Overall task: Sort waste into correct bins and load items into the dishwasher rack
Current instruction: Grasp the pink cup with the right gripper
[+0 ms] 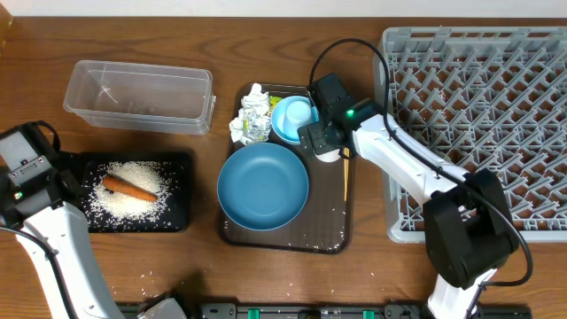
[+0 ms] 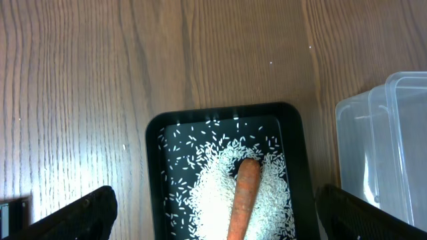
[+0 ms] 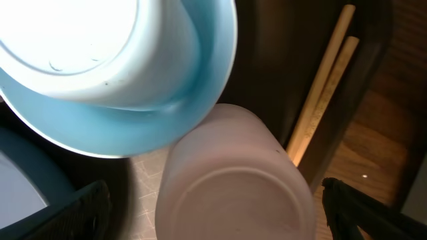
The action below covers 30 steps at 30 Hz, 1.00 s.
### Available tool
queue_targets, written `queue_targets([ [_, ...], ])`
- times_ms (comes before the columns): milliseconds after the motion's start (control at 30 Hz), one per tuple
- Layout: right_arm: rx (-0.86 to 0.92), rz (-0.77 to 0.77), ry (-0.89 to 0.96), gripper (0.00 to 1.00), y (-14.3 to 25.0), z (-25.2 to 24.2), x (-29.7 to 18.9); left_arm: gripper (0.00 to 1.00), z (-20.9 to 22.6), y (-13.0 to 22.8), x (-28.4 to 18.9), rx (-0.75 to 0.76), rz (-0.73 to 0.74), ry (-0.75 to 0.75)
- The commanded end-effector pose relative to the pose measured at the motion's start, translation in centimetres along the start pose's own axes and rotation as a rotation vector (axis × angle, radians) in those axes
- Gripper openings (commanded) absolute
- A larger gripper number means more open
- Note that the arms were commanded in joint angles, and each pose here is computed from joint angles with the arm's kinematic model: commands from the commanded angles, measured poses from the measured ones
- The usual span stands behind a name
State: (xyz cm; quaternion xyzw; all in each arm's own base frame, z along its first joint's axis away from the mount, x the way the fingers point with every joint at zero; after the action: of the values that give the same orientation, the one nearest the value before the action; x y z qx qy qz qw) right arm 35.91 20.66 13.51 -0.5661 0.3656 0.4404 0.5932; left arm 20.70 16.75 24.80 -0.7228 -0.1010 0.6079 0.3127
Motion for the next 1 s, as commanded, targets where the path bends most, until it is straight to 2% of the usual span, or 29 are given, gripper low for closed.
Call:
queue_targets([
  [0, -0.012, 0.012, -0.007, 0.99, 0.1, -0.1, 0.3, 0.97, 0.2, -0.1, 0.1, -0.014, -0.006, -0.017],
  [100, -0.010, 0.011, -0.007, 0.99, 0.1, -0.1, 0.4, 0.97, 0.2, -0.1, 0.1, -0.014, -0.006, -0.017],
  [233, -0.011, 0.015, -0.006, 0.80, 0.1, -0.1, 0.4, 0.97, 0.2, -0.1, 0.1, -0.013, -0.006, -0.017],
  [300, -0.011, 0.017, -0.004, 0.75, 0.2, -0.1, 0.4, 0.97, 0.2, -0.1, 0.1, -0.013, -0.006, -0.017],
  [400, -0.011, 0.017, -0.004, 0.74, 0.2, -0.1, 0.4, 0.97, 0.2, -0.1, 0.1, -0.014, -0.006, -0.017],
  [567, -0.012, 0.022, -0.002, 0.66, 0.2, -0.2, 0.3, 0.97, 0.2, -0.1, 0.1, -0.013, -0.006, -0.017],
  [733, -0.010, 0.020, -0.003, 0.66, 0.1, -0.2, 0.0, 0.97, 0.2, -0.1, 0.1, -0.013, -0.006, -0.017],
  [867, -0.006, -0.011, -0.018, 0.60, -0.2, -0.2, -1.7, 0.97, 0.2, -0.1, 0.1, -0.014, -0.006, -0.017],
  [967, -0.003, -0.055, -0.041, 0.59, -0.7, -0.1, -3.7, 0.97, 0.2, -0.1, 0.1, -0.013, -0.006, -0.017],
])
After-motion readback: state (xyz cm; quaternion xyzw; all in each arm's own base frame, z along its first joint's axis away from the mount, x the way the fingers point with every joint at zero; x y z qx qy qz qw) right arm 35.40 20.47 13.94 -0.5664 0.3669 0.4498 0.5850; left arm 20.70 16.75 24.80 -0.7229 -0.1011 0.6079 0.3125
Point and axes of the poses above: each gripper's point midway between its finger pads, its own x axis out along the fingers, its own z axis along the line the jaws close on, y = z × x, the point moved 8 cm from there along -x, back along the fingers, and after that the axes turned 15 degrees about x, right-handed, at the moved point
